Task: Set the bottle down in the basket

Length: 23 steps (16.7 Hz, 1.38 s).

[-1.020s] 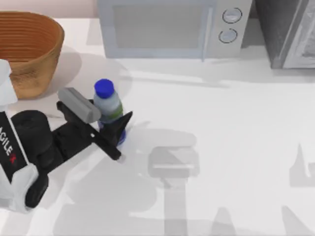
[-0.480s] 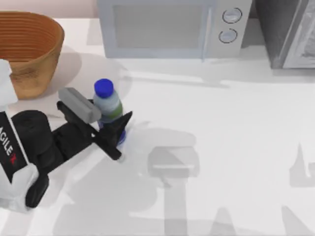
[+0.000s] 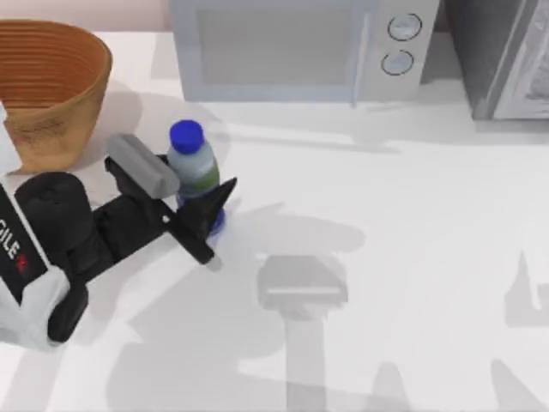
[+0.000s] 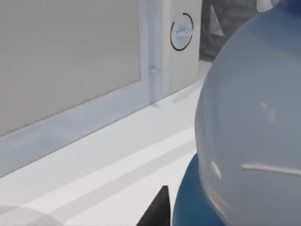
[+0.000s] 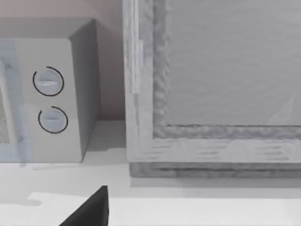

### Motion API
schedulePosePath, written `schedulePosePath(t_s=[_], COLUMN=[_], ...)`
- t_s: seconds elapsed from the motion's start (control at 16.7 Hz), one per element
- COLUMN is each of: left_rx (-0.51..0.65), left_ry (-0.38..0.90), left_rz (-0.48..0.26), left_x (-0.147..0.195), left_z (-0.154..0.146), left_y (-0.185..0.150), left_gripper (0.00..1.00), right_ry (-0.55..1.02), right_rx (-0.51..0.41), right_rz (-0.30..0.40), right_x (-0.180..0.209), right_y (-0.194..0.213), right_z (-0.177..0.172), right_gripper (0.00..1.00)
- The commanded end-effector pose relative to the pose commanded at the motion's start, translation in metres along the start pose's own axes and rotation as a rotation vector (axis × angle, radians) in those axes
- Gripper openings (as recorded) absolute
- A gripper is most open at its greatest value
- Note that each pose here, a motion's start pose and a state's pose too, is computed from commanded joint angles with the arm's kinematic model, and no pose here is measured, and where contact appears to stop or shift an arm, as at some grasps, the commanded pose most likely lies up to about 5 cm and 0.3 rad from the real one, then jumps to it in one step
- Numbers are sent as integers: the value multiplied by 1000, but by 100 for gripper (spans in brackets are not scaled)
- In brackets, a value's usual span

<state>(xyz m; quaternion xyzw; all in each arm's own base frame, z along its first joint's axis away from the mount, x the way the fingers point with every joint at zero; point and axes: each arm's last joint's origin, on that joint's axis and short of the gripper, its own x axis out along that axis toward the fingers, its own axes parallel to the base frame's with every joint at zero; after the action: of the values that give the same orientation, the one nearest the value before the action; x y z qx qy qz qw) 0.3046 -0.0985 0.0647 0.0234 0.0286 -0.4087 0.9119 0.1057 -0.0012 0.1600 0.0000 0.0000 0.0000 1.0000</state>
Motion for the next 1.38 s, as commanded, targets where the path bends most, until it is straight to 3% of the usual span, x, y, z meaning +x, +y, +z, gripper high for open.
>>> schedulePosePath(t_s=[0.3,0.54,0.72,1.02,1.38], left_rx=[99,165,163,69,-6], left_ry=[-77,-90,-58,11,30], left_rz=[-78,-105,-95,-28,43], left_x=[22,12,-17,-88,-152], left_z=[60,122,158,190,214], left_y=[49,105,149,211,244], left_gripper=[0,0,0,0,0], right_ry=[0,0,0,0,0], right_rx=[0,0,0,0,0], right_rz=[0,0,0,0,0], right_x=[0,0,0,0,0], right_y=[0,0,0,0,0], right_z=[0,0,0,0,0], right_gripper=[100,100,100,100,100])
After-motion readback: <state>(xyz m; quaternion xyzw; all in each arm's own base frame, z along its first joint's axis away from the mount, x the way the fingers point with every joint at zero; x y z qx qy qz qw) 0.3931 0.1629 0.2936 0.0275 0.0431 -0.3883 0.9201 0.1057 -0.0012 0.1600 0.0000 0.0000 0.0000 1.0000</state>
